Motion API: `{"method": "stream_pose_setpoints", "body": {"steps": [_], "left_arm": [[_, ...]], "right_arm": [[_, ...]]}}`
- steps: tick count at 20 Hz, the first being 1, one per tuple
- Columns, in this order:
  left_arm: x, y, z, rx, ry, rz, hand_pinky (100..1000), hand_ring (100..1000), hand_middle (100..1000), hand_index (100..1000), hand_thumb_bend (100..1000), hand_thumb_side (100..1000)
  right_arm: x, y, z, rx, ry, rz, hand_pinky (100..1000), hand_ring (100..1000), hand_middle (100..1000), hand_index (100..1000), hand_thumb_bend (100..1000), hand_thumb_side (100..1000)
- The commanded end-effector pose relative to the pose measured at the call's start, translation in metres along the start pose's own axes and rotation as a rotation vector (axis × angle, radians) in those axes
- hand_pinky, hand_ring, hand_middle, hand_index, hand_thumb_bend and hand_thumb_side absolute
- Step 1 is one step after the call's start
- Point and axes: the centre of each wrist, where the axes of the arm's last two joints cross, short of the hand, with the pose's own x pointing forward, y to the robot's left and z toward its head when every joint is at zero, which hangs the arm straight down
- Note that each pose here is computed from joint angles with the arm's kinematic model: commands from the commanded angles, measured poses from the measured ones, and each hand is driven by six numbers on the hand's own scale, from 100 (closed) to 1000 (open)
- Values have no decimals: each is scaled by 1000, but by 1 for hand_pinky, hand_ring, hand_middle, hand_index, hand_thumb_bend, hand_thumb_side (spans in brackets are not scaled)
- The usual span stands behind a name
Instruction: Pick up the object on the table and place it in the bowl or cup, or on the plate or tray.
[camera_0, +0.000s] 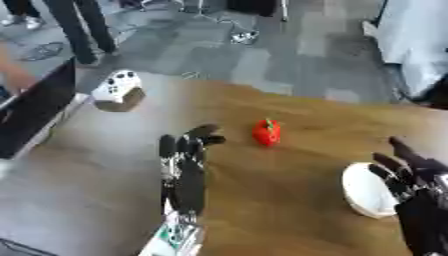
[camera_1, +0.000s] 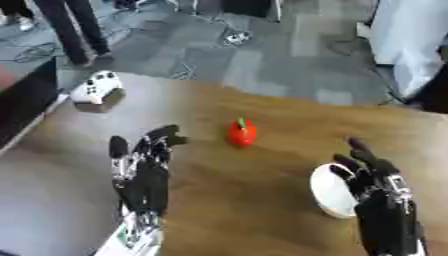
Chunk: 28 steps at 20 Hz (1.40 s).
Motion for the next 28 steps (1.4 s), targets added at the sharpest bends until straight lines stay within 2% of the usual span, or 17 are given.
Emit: {"method": "stream_pose_setpoints", "body": {"steps": [1, 15, 16, 17, 18, 23, 28], "left_arm": [[7, 0, -5, -16, -32, -15, 1000, 610, 644, 695, 563, 959], [8, 2, -7, -48, -31, -56, 1000, 553, 619, 697, 575, 941], [8, 4, -9, -64, -31, -84, 1000, 509, 577, 681, 602, 896], [8, 6, -13, -90, -28, -131, 1000, 517, 584, 682, 595, 893], [10, 7, -17, -119, -25, -179, 1000, 487, 548, 679, 666, 900], [30, 10, -61, -315, -54, -480, 1000, 493, 543, 681, 744, 907], [40, 11, -90, -439, -78, -659, 1000, 505, 547, 687, 828, 873]], "right_arm": [[7, 0, -2, 6, -31, 20, 818, 812, 933, 772, 100, 859], [6, 0, -1, 7, -26, 32, 810, 797, 910, 763, 100, 861], [7, 0, -1, 8, -26, 33, 810, 796, 906, 762, 100, 859], [7, 0, -1, 9, -26, 36, 810, 796, 907, 762, 100, 860], [7, -1, 0, 9, -24, 38, 809, 793, 904, 761, 100, 857], [5, -4, 5, 11, -5, 56, 808, 789, 901, 760, 100, 857], [4, -10, 13, 8, 17, 77, 806, 784, 898, 759, 100, 859]]}}
